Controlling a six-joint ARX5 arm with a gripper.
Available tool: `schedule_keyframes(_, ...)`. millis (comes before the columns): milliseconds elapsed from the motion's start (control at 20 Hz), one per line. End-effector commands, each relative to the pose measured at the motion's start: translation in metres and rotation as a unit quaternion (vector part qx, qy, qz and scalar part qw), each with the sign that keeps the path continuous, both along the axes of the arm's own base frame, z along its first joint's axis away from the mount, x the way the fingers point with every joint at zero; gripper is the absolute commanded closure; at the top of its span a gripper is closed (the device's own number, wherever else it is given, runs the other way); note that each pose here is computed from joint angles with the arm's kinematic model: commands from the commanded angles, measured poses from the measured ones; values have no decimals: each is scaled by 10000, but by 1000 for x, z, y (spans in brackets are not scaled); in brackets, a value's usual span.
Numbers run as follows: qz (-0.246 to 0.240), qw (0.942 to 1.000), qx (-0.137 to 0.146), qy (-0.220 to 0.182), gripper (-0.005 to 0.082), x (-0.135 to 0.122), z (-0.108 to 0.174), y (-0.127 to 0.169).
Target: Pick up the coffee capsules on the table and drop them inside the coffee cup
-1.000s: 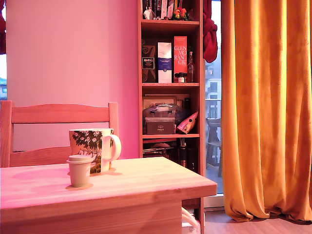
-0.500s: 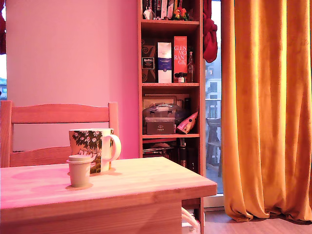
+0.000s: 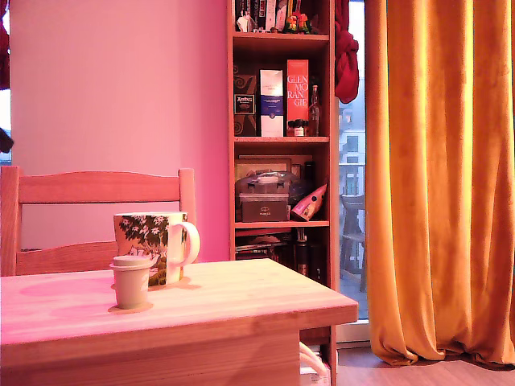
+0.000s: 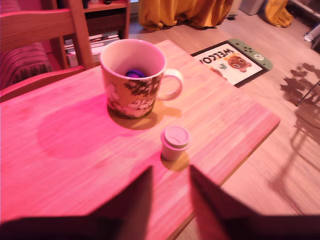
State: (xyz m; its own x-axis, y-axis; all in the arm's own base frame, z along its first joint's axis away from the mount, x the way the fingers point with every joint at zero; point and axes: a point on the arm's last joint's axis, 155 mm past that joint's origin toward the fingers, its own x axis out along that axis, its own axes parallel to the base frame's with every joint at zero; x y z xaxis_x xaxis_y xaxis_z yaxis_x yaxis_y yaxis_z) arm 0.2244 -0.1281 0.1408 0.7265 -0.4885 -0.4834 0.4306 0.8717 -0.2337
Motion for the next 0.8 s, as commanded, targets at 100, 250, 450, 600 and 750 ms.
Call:
schedule_keyframes(100, 11, 10000, 6, 31, 59, 0, -2, 0)
schedule_keyframes(250, 26, 10000, 36, 69, 59, 2, -5, 0)
schedule_keyframes(450, -5, 9999, 117, -35, 60, 11, -12, -4)
schedule_keyframes(600, -42, 9998, 120, -182, 60, 17, -16, -9)
schedule_keyframes(750, -82, 9985, 327, -422, 60, 23, -19, -9)
